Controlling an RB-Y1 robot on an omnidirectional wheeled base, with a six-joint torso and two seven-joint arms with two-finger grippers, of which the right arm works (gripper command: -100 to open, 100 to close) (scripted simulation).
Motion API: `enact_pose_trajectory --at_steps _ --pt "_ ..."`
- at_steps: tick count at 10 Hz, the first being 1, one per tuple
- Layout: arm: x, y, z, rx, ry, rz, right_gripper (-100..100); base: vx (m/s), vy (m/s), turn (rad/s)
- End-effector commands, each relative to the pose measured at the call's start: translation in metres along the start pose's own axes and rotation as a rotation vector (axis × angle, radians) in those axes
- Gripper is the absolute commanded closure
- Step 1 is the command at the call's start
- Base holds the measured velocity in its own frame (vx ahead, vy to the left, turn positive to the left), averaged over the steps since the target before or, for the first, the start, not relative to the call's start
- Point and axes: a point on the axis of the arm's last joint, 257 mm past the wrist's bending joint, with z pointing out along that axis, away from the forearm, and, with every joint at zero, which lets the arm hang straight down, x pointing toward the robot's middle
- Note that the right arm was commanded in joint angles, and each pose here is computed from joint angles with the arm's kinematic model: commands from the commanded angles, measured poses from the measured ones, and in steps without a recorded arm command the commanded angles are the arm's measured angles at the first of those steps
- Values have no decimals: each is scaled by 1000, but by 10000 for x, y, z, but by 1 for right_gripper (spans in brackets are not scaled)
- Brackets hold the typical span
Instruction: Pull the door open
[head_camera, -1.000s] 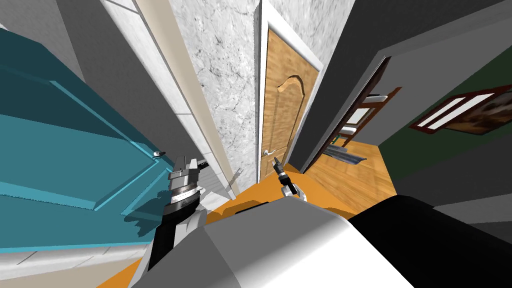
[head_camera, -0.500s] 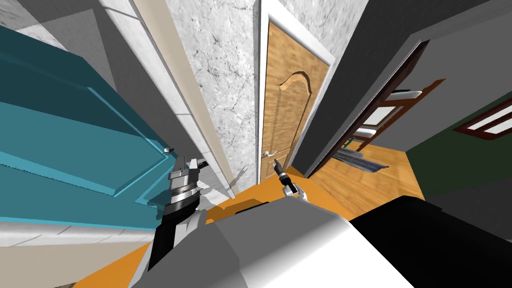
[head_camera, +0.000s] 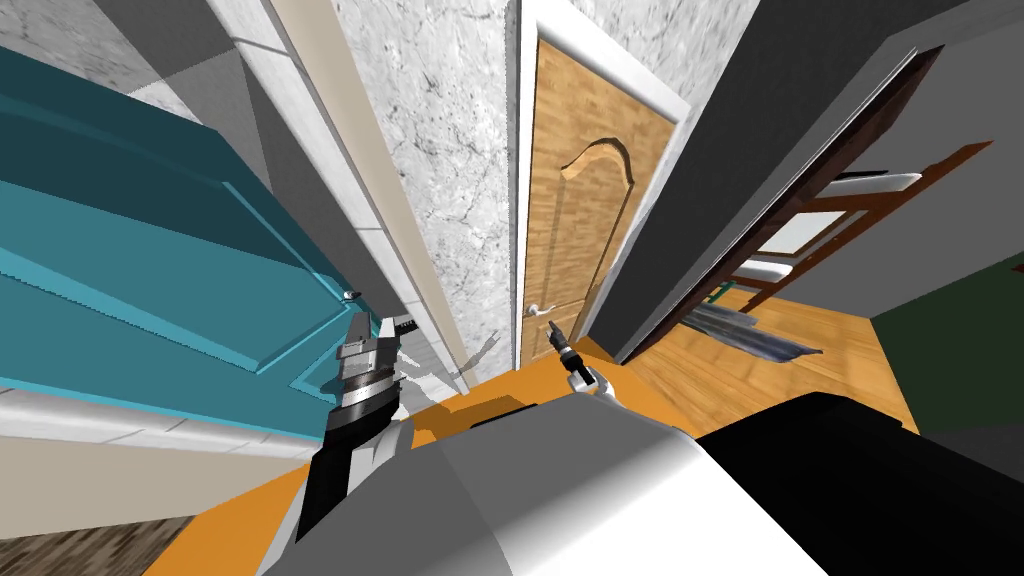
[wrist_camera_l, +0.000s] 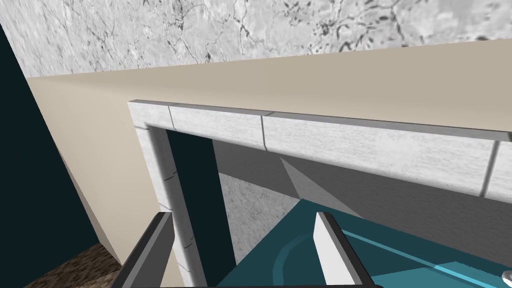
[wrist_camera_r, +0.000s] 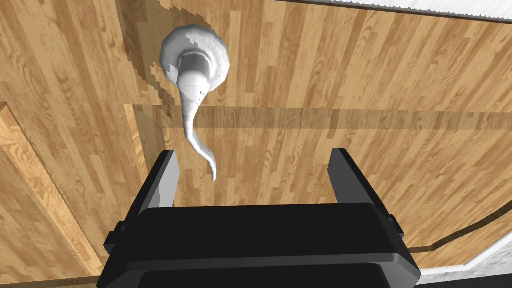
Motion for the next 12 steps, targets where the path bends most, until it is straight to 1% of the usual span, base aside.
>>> enact_pose_trajectory --at_steps 1,2,3,5,6,7,8,12 --pt "-51 -102 -12 25 1 -2 -100 0 -110 97" --pt "-77 -150 -16 37 1 -3 -100 -8 -101 114" --pt "-133 -244 -26 61 0 -6 -100 -5 -114 154" --pt "-198 -343 -40 87 -1 -10 -100 -2 -102 114" --pt "-217 -369 -44 94 -2 -11 -100 -6 -85 78" --pt "-207 -352 -42 88 -1 -11 -100 -2 -36 15" --pt "-306 -376 -33 90 -20 -10 -100 31 -3 132" --pt "-600 -442 -28 99 -79 -11 -100 74 13 166"
